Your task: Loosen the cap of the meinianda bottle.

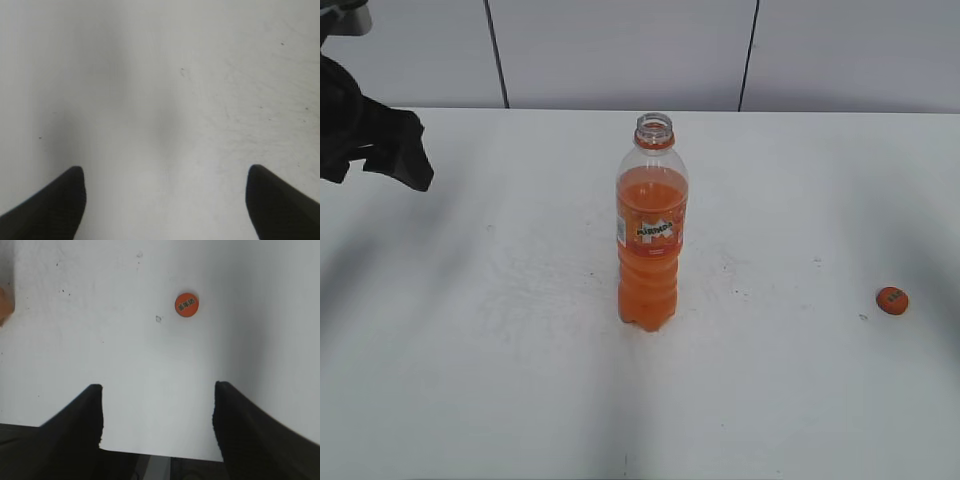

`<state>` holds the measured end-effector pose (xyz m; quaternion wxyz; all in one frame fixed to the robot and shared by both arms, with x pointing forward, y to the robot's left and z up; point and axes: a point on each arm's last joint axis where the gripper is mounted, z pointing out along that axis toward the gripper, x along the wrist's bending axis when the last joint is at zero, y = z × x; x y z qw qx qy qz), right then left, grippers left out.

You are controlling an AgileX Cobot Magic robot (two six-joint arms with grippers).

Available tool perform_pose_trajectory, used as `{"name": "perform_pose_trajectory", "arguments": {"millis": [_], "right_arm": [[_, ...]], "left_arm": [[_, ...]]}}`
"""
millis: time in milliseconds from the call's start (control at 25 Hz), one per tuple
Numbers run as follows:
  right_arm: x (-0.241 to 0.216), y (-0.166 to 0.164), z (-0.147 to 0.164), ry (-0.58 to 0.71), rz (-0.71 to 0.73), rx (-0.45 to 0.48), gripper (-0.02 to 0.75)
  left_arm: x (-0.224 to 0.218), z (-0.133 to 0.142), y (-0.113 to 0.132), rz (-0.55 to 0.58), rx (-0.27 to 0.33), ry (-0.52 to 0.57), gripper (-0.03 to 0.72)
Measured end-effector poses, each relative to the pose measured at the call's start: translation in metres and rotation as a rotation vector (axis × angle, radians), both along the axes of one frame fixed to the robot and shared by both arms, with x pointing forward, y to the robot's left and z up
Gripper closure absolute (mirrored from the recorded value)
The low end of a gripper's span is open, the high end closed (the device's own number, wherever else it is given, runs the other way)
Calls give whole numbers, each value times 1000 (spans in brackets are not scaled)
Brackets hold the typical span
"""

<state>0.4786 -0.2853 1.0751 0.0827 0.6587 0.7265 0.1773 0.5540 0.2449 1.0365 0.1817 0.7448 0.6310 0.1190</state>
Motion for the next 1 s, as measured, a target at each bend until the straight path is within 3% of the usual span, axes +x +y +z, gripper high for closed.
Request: {"name": "perform_pose_trajectory", "arguments": {"millis": [240, 480, 600, 800, 1000], "right_arm": [[-10, 1, -3, 113, 11, 6, 224], [-23, 1, -1, 146, 21, 2, 224], [-41, 1, 0, 125, 24, 1, 224], [-79, 1, 2, 61, 55, -12, 224], [-111, -1, -4, -28, 69, -36, 224]], "left_arm": [[-12, 4, 2, 14, 4, 93, 98], [-43, 8, 18, 117, 107, 119, 98], [-69, 8, 23, 124, 113, 126, 98], [-120, 17, 31, 130, 99, 76, 98], [-177, 32, 42, 137, 77, -74, 98]]}}
